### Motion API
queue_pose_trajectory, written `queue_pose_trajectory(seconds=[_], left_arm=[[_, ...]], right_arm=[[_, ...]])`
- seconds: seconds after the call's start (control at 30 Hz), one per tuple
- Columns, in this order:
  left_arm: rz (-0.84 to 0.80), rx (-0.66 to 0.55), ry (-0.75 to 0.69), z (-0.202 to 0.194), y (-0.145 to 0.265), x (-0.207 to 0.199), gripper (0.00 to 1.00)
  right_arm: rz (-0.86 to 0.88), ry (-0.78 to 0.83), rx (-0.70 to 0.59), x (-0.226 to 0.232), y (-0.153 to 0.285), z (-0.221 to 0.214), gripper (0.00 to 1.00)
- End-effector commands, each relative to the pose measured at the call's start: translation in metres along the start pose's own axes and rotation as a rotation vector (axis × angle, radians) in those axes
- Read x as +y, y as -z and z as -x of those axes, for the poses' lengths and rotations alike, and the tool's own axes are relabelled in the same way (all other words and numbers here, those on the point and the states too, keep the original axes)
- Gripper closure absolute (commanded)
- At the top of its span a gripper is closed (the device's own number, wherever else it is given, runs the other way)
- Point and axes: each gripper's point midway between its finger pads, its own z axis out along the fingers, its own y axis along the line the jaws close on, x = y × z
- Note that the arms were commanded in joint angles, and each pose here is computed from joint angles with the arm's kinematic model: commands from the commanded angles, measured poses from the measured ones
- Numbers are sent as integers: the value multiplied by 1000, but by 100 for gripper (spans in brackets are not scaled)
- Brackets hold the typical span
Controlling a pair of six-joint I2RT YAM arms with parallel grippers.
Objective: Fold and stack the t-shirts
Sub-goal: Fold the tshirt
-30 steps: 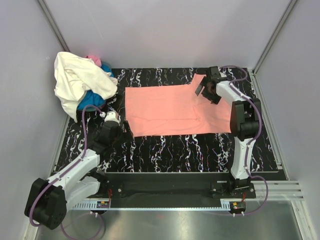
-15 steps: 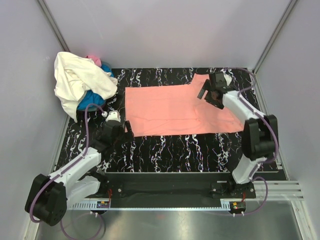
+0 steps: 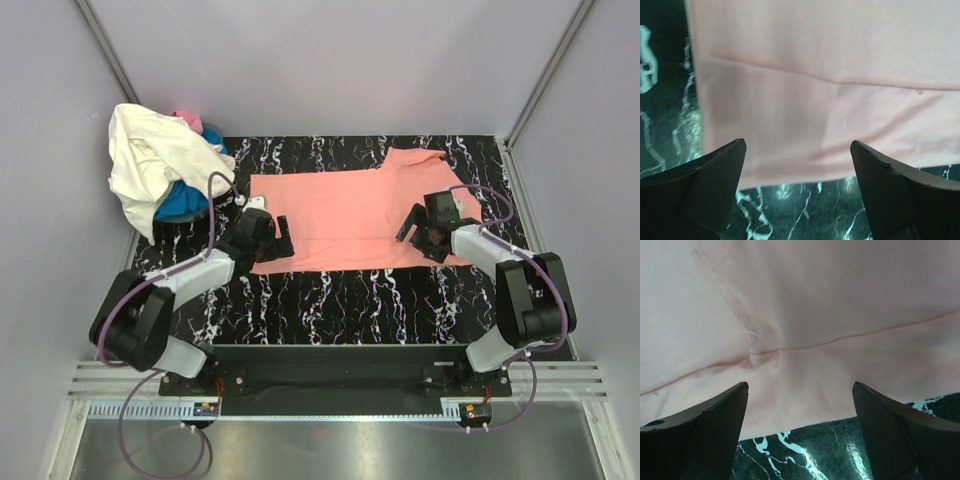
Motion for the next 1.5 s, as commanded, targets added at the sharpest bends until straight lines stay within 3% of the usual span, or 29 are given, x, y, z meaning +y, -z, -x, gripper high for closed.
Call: queue_pose_trajectory(seconds=[0.0, 0.23, 0.5, 0.73, 0.97, 1.2, 1.27, 1.3, 1.37, 1.4, 1.47], left_arm=[[-42, -1, 18, 7, -23, -22, 8], [31, 81, 16, -36, -35, -6, 8], [75, 118, -7, -74, -16, -4, 8], [87, 111, 14, -92, 17, 8, 7], [114, -6, -10, -48, 57, 11, 4], [59, -153, -66, -10, 96, 10, 3], [71, -222, -91, -9, 103, 26, 2], [71, -222, -92, -9, 103, 26, 2], [54, -252, -92, -12, 105, 30, 2], [35, -258, -93, -12, 105, 28, 2], [-3, -274, -99, -12, 107, 24, 2]], right_arm=[[41, -26, 18, 9, -15, -4, 7], [-5, -105, 64, -17, -14, -39, 9], [32, -202, 171, -31, 3, -89, 10], [-11, -209, 120, -50, 41, -92, 6], [14, -166, -86, -40, 89, -37, 4], [52, -53, -316, 13, 111, 67, 1], [-48, 11, -303, 23, 73, 106, 1], [-27, -10, -347, 31, 84, 127, 1], [-64, 13, -272, 30, 46, 139, 1], [-28, -2, -306, 45, 49, 168, 2], [-69, -31, -231, 28, 10, 183, 4]])
